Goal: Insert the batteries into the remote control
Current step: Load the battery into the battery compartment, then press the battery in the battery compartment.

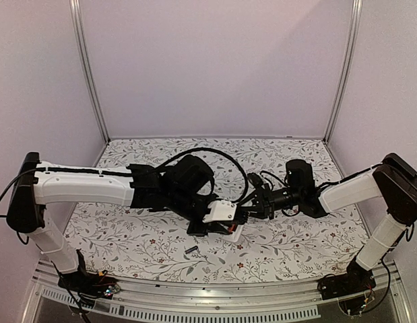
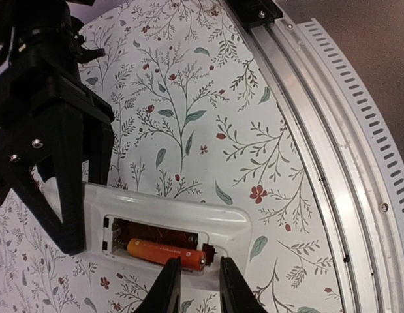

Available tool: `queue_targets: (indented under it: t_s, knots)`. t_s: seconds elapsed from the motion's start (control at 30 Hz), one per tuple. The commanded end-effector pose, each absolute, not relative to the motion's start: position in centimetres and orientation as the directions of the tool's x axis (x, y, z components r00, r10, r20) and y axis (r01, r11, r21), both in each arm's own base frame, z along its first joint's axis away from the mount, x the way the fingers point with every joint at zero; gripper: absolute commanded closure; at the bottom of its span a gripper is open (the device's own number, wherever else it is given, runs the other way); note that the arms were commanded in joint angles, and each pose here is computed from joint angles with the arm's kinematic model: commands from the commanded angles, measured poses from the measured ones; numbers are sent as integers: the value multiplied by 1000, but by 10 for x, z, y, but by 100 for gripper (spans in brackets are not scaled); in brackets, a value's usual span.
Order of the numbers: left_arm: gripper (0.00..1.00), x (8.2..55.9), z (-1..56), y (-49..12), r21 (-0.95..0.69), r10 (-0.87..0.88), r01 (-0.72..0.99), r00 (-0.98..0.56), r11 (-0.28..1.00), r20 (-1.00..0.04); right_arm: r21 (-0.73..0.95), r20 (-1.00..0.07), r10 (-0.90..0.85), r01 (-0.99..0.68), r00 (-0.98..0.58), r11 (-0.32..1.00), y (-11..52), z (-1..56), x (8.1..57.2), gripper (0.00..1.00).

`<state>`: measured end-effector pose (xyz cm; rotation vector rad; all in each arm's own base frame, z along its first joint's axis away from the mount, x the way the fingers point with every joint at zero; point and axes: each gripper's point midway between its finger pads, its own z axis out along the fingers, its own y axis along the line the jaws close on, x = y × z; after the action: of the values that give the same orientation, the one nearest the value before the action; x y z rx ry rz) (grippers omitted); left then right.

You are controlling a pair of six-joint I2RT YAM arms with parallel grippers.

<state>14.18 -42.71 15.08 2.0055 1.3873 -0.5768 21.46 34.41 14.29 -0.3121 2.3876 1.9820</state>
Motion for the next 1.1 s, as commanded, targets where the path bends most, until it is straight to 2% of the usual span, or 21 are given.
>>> queue_targets:
  t_s: [0.0,0.3,0.73,0.83,1.07]
  knots:
    - [79,137,147,-433,247,669,928,372,-279,-643,970,-160,-158,-185,-974,160,349,146,214,100]
    - [82,143,141,-432,253,699,930,367,-266,-614,970,-158,-159,-183,-975,162,349,145,214,100]
    - [54,143,160,-426,298,672,932,358,-208,-649,967,-137,-131,-161,-982,195,348,135,217,100]
    - [55,134,164,-430,291,649,929,367,-227,-666,967,-133,-125,-156,-983,203,348,133,219,100]
    - [64,127,165,-444,286,623,927,376,-244,-686,966,-122,-124,-146,-985,214,348,130,219,100]
